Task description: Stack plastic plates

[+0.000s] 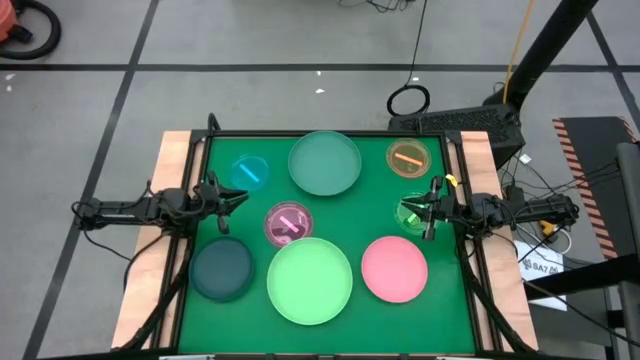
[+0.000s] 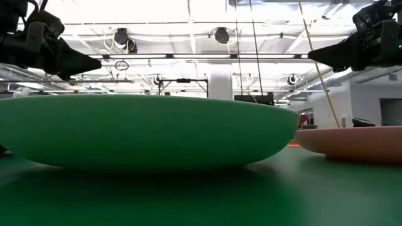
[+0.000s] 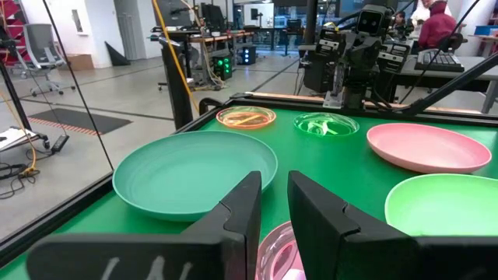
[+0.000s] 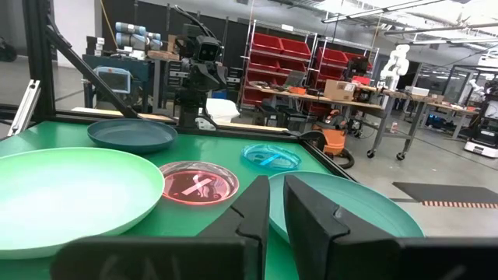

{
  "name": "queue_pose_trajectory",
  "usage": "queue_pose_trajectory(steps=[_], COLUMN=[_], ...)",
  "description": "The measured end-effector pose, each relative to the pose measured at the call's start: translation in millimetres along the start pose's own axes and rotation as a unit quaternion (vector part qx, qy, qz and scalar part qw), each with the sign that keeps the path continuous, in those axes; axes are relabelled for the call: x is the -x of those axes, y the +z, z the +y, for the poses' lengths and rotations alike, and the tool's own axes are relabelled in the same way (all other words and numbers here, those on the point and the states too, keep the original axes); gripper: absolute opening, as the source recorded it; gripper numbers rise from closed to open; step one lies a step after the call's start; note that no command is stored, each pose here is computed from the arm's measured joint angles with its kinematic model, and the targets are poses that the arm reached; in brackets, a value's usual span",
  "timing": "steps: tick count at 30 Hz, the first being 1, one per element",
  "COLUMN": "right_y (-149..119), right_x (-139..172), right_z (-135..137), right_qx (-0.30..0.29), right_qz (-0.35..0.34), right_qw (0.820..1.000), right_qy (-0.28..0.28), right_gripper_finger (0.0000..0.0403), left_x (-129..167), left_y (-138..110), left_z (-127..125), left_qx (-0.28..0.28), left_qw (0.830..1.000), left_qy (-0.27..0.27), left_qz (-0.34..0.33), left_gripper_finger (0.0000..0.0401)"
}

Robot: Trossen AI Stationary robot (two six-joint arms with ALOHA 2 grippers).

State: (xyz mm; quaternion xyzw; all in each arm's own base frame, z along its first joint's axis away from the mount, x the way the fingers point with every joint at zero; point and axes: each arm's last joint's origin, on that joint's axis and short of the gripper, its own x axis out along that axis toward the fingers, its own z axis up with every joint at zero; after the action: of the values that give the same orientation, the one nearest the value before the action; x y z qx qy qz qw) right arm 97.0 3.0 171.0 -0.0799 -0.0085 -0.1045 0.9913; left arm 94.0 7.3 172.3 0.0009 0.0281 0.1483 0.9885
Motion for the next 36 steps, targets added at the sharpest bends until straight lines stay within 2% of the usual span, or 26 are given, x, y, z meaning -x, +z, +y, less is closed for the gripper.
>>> queue_pose_trajectory(steps=[19,24,26,30,34,36], right_y=[-0.1,0.0,0.1,2.2,4.8,4.8], right_x=[0.0,0.0,0.0,0.0,0.2,0.3], right_z=[0.0,0.0,0.0,-0.4,-0.9,-0.9], right_qx=[0.000,0.000,0.001,-0.007,-0.050,-0.098], right_qz=[0.000,0.000,-0.001,-0.011,-0.021,-0.019], right_qw=[1.000,1.000,1.000,1.000,0.999,0.995], right_qy=[0.000,0.000,0.000,-0.002,-0.003,-0.001], right_gripper_finger=[0.0034,0.0034,0.0034,0.0034,0.0034,0.0034], left_x=[0.0,0.0,-0.1,0.1,0.7,1.2], left_y=[0.0,0.0,0.8,7.1,13.1,16.0], left_z=[0.0,0.0,0.0,0.0,0.1,0.3], left_qx=[0.000,-0.016,0.009,0.127,0.150,0.152], left_qw=[1.000,1.000,1.000,0.991,0.986,0.985], left_qy=[0.000,0.000,0.000,-0.005,-0.009,-0.011], left_qz=[0.000,0.000,-0.006,-0.039,-0.068,-0.083], left_gripper_finger=[0.0074,0.0074,0.0074,0.0074,0.0074,0.0074])
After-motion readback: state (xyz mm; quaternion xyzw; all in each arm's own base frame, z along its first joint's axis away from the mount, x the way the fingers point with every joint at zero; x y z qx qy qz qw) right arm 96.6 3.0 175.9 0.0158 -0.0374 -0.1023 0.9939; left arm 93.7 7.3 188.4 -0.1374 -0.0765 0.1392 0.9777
